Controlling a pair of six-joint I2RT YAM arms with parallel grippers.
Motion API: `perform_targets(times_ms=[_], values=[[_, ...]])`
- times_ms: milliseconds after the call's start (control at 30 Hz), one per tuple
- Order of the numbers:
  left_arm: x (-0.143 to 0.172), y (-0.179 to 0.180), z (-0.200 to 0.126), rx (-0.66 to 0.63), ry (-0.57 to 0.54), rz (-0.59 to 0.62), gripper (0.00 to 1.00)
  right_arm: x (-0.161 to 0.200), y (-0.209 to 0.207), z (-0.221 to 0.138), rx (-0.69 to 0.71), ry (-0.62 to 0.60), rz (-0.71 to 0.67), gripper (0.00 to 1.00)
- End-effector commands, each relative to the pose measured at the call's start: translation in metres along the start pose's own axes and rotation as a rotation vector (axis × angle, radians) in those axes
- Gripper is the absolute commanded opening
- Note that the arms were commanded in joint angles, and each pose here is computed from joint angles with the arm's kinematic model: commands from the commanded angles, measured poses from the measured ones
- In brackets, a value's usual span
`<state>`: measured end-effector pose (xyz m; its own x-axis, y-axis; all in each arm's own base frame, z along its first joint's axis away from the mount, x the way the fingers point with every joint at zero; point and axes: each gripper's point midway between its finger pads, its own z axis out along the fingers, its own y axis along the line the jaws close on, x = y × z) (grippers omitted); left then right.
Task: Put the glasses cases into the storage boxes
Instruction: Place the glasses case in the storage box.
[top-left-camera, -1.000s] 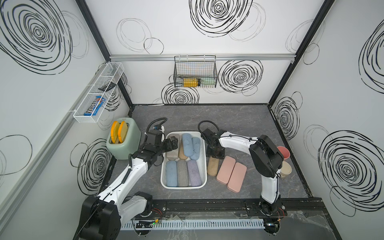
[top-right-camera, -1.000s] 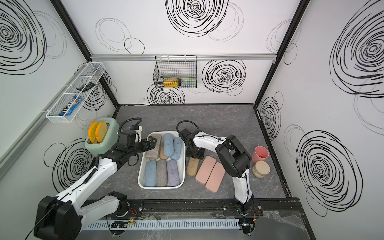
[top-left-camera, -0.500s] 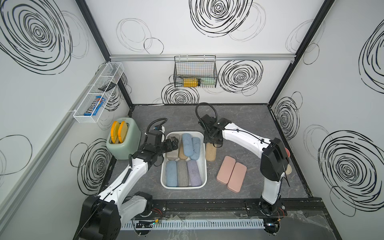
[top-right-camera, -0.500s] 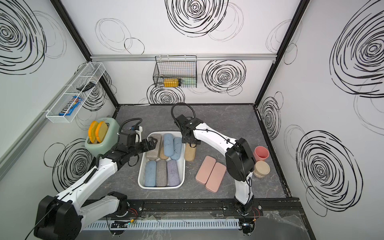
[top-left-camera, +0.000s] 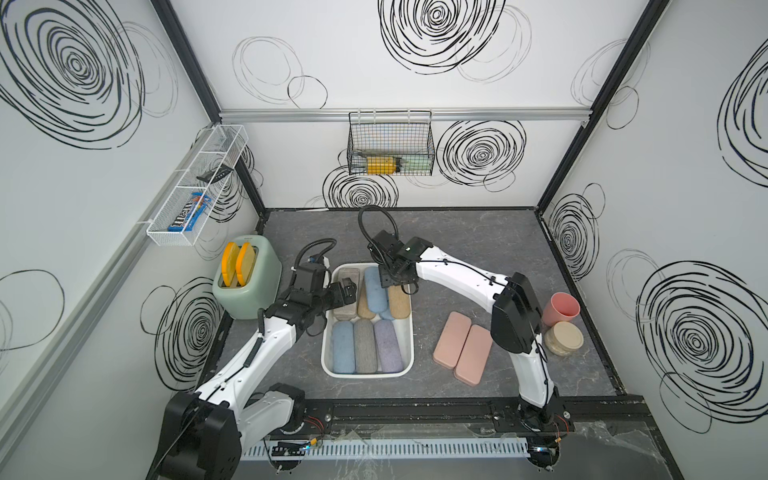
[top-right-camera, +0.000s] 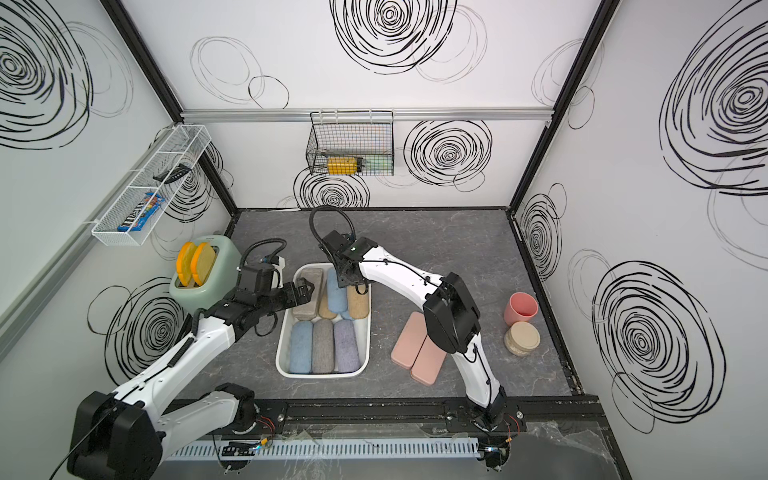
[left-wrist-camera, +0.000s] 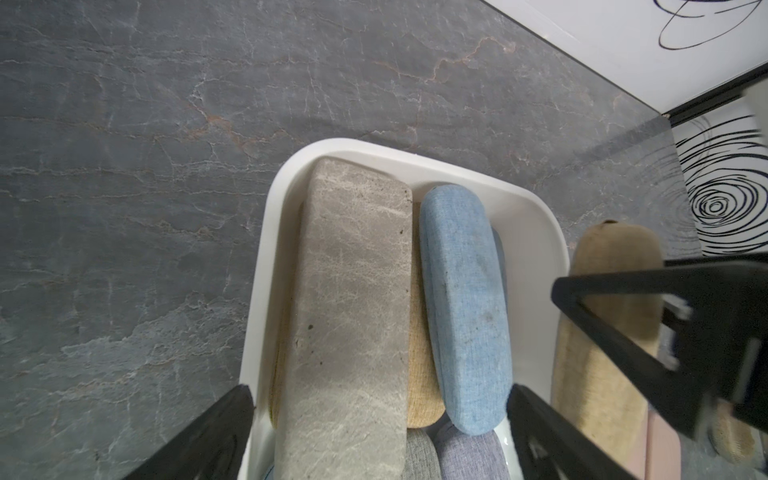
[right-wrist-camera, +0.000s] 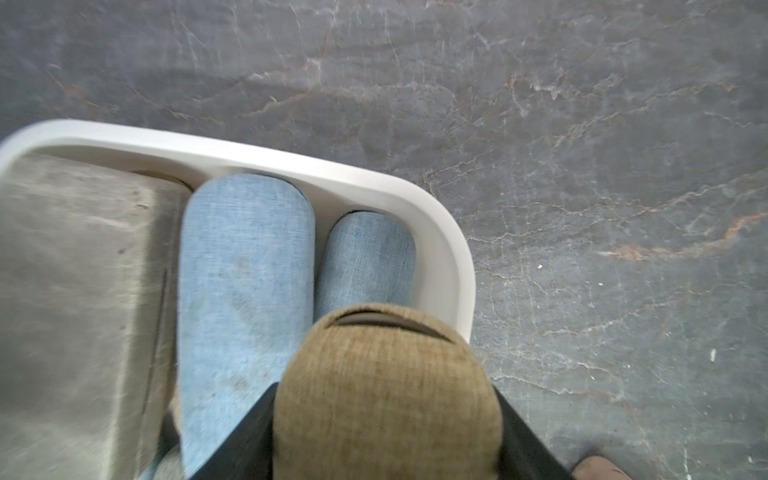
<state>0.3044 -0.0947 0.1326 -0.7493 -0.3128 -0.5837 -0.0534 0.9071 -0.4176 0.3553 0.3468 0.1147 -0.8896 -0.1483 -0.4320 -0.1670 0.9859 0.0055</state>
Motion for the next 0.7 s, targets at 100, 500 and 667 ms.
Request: perform_targets(times_ms=[100, 500, 667], values=[[-0.003, -0.007, -0.002, 0.049, -0.01, 0.015, 0.99, -0.018, -0.001, 0.008, -0.002, -0.019, -0.003, 0.39], [-0.003, -0.008, -0.004, 0.059, -0.021, 0.017, 0.99, -0.02, 0.009, 0.02, -0.024, 0.015, 0.058, 0.63], [-0.004, -0.008, -0.004, 0.056, -0.024, 0.011, 1.0, -0.028, 0.006, 0.004, -0.025, -0.008, 0.066, 0.72]])
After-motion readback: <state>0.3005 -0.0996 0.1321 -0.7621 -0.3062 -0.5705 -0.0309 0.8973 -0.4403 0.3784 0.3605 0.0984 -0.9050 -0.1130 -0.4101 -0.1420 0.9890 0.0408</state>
